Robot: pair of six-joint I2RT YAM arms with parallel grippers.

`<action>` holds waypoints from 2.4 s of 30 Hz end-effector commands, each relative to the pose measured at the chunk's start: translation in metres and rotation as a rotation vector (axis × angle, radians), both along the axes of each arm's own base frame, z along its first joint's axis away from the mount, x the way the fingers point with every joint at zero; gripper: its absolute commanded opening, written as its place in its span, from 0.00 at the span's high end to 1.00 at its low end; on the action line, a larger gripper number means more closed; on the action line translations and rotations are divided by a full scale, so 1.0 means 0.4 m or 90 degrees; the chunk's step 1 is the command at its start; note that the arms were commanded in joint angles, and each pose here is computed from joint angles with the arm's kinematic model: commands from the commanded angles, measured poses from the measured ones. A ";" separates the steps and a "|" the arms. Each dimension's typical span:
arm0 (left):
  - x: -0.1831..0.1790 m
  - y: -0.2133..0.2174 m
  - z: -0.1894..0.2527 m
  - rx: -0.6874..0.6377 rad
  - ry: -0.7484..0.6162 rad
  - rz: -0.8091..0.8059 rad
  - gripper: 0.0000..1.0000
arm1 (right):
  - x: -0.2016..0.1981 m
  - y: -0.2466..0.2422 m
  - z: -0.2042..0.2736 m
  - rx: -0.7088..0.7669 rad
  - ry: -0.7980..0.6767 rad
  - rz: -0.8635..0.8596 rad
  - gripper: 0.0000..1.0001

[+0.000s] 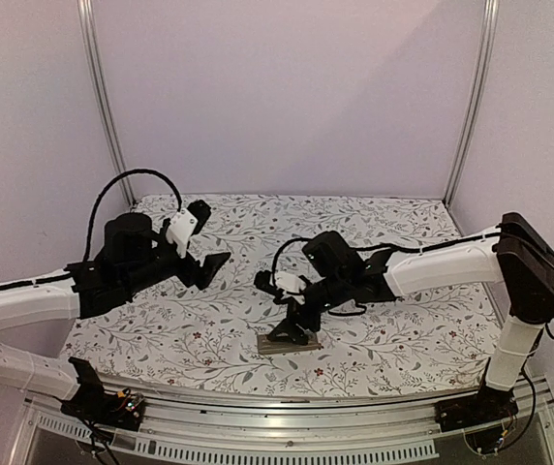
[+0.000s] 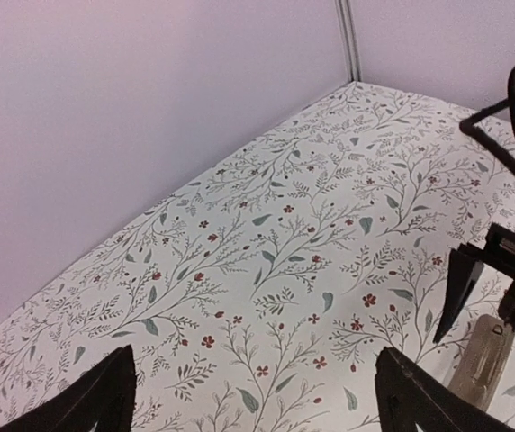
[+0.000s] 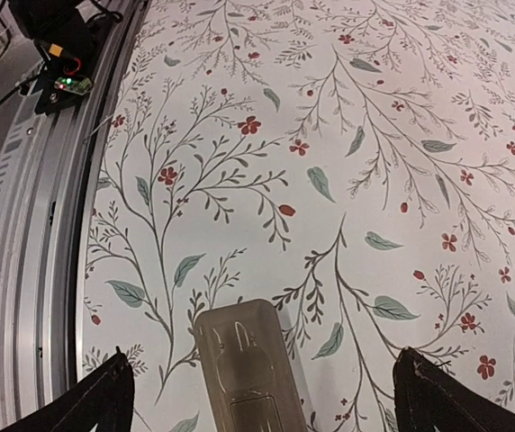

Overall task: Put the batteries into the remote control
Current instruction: Pick up the remote control from the center of the board, then pass from the right arm to the left

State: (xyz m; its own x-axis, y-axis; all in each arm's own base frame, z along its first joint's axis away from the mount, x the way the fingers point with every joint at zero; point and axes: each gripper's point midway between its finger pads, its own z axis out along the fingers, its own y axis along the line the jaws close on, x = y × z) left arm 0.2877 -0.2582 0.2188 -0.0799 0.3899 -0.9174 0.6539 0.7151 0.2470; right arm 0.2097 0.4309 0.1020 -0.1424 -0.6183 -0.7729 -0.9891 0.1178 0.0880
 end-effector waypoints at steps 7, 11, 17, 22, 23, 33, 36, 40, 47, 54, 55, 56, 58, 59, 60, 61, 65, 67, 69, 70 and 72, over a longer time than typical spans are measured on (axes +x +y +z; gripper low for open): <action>0.028 0.041 -0.001 -0.017 -0.001 0.057 0.08 | -0.056 0.065 -0.168 -0.144 -0.058 0.115 0.02; 0.031 0.035 -0.003 -0.014 0.001 0.052 0.08 | -0.055 0.054 -0.224 -0.191 -0.076 0.105 0.05; 0.028 0.030 -0.003 -0.019 0.001 0.043 0.08 | -0.053 0.043 -0.247 -0.208 -0.067 0.091 0.10; 0.031 0.032 -0.001 -0.016 -0.004 0.048 0.08 | -0.050 0.038 -0.261 -0.223 -0.062 0.086 0.44; 0.031 0.032 -0.001 -0.016 -0.004 0.047 0.08 | -0.046 0.039 -0.260 -0.226 -0.063 0.081 0.51; 0.020 0.025 0.017 -0.035 -0.015 0.028 0.09 | -0.012 0.094 -0.138 -0.152 -0.058 0.042 0.70; 0.010 0.026 0.038 -0.057 -0.030 0.017 0.09 | 0.045 0.113 -0.043 -0.086 -0.045 -0.013 0.75; -0.004 0.041 0.085 -0.105 -0.064 0.018 0.09 | 0.173 0.097 0.162 0.054 -0.038 -0.158 0.73; -0.028 0.011 0.188 -0.255 -0.094 -0.028 0.18 | 0.285 0.011 0.572 0.408 -0.070 -0.363 0.75; 0.002 -0.143 0.268 -0.311 -0.066 -0.064 0.10 | 0.334 -0.063 0.703 0.554 -0.061 -0.496 0.76; 0.009 -0.152 0.275 -0.320 -0.071 -0.058 0.08 | 0.330 -0.066 0.721 0.575 -0.052 -0.503 0.77; 0.015 -0.158 0.285 -0.334 -0.075 -0.053 0.06 | 0.323 -0.065 0.736 0.588 -0.053 -0.509 0.77; 0.018 -0.162 0.320 -0.374 -0.088 -0.056 0.04 | 0.307 -0.059 0.760 0.595 -0.080 -0.521 0.76; 0.011 -0.167 0.340 -0.395 -0.095 -0.070 0.03 | 0.301 -0.053 0.766 0.593 -0.097 -0.526 0.76; 0.005 -0.173 0.355 -0.409 -0.098 -0.085 0.03 | 0.298 -0.048 0.768 0.585 -0.116 -0.525 0.76; 0.000 -0.184 0.364 -0.416 -0.099 -0.101 0.04 | 0.293 -0.043 0.771 0.584 -0.122 -0.523 0.76; 0.023 -0.229 0.340 -0.403 -0.065 -0.098 0.09 | 0.288 -0.027 0.769 0.576 -0.135 -0.524 0.76; 0.020 -0.241 0.338 -0.405 -0.052 -0.109 0.10 | 0.291 -0.025 0.761 0.566 -0.143 -0.536 0.76; 0.019 -0.243 0.337 -0.405 -0.056 -0.107 0.10 | 0.295 -0.025 0.752 0.559 -0.147 -0.547 0.76; 0.022 -0.243 0.333 -0.405 -0.056 -0.101 0.10 | 0.294 -0.025 0.752 0.559 -0.149 -0.549 0.76; 0.030 -0.246 0.325 -0.397 -0.052 -0.094 0.12 | 0.292 -0.023 0.753 0.557 -0.155 -0.551 0.76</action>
